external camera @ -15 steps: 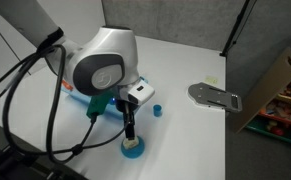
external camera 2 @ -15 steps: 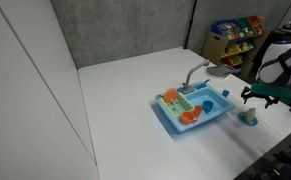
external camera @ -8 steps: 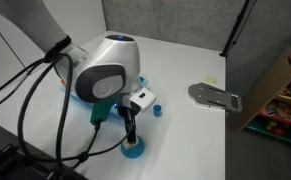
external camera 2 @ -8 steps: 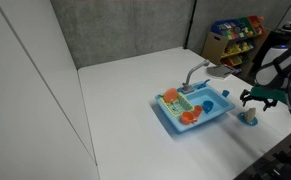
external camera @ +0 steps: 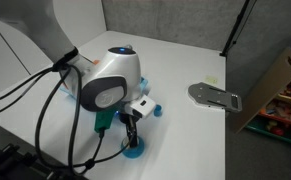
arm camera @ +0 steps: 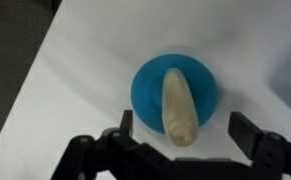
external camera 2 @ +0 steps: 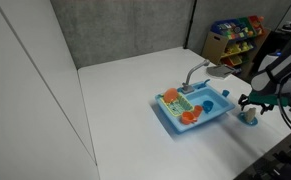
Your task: Pick up the bottle on the blue plate and put it in the sink
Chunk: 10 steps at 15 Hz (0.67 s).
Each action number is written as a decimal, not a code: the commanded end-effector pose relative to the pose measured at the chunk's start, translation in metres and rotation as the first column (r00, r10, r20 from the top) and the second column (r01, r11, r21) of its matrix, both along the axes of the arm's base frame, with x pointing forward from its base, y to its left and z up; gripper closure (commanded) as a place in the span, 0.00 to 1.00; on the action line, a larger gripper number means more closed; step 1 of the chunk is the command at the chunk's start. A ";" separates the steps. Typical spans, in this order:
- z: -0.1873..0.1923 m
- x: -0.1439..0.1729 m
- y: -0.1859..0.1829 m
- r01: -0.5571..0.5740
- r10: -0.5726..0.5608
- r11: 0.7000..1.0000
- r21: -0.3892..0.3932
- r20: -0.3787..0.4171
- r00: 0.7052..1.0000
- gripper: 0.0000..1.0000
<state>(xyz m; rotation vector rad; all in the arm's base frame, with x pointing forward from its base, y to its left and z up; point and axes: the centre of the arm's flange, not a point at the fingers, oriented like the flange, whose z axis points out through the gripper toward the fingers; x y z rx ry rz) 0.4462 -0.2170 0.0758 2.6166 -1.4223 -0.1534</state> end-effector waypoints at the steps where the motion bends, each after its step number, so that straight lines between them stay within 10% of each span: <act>1: -0.007 0.006 -0.006 -0.018 0.018 1.000 -0.004 0.019 1.000 0.30; 10: 0.022 0.009 -0.006 -0.020 0.020 1.000 0.004 0.044 0.999 0.91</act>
